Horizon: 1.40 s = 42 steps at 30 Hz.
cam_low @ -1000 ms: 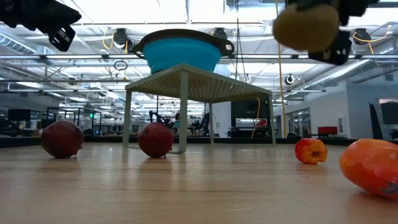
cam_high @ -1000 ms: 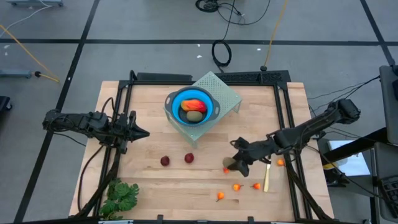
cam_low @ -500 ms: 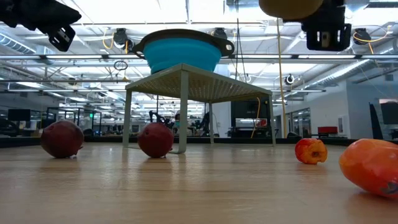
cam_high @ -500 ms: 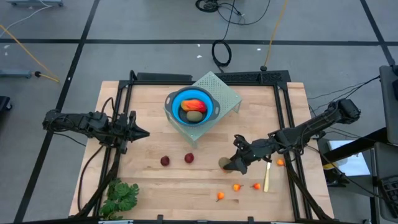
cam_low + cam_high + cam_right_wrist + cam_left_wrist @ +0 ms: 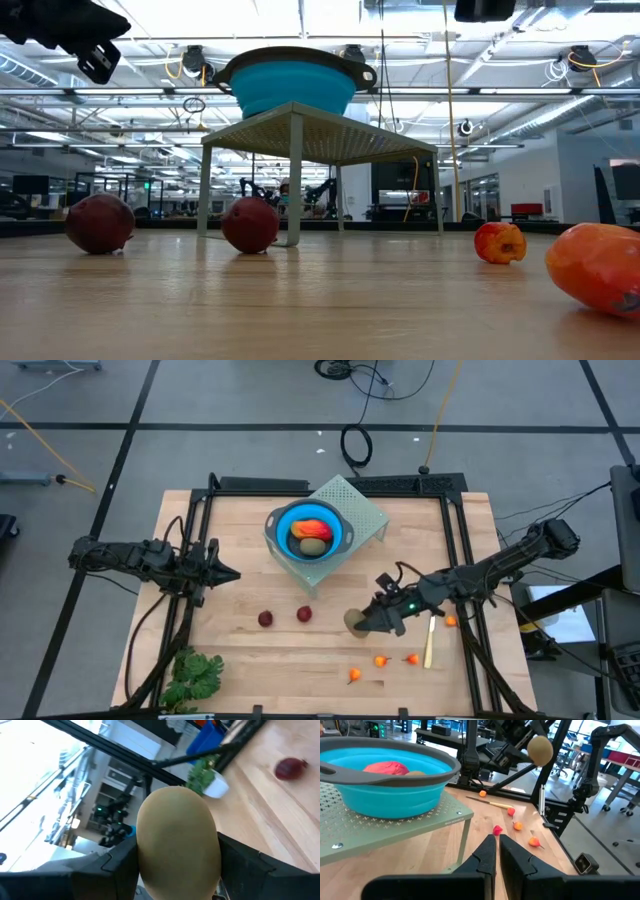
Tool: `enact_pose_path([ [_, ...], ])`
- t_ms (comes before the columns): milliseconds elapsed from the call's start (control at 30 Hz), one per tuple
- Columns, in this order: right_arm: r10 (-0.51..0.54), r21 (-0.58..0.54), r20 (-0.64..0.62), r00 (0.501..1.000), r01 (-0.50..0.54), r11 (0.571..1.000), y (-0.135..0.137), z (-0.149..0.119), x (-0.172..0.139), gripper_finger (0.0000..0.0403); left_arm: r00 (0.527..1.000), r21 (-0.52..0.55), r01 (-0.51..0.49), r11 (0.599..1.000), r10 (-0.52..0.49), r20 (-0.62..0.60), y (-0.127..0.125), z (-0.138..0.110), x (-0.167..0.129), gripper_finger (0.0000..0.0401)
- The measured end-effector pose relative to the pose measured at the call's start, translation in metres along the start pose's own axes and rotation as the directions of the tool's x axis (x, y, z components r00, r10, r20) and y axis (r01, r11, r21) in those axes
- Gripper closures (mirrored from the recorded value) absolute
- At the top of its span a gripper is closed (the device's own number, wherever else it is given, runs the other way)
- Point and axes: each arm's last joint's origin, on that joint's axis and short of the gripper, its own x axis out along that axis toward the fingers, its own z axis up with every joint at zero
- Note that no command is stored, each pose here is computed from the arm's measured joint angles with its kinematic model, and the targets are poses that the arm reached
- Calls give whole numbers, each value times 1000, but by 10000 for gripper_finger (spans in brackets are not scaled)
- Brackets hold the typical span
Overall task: Pick & Place Fruit
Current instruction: Put the kiwi into the collapsible colander on the shelf
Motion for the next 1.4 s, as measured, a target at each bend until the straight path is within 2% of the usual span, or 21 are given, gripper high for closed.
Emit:
enact_pose_path([
  [333,-18,-47,-3,1000,18,999,-2,-1,0,184,1000,-16,0,1000,0,0,0,0,0,380],
  [567,-143,-179,-1,990,141,974,-12,-4,0,185,1000,-18,-1,1000,1,0,0,0,0,380],
  [733,-192,-347,10,981,183,920,-18,-6,1,185,1000,-18,0,1000,0,-1,0,0,0,380],
  [967,-255,-587,50,966,235,775,-27,-3,5,185,1000,-17,-1,1000,1,0,0,0,0,380],
  [1067,-269,-675,69,961,243,697,-30,1,5,184,1000,-17,-2,1000,2,-1,0,0,0,380],
  [1233,-298,-807,160,941,299,510,-33,12,4,185,1000,-13,-3,1000,3,0,0,0,0,380],
  [1400,-272,-881,214,938,306,360,-33,22,4,183,1000,13,-3,1000,3,0,0,0,0,380],
])
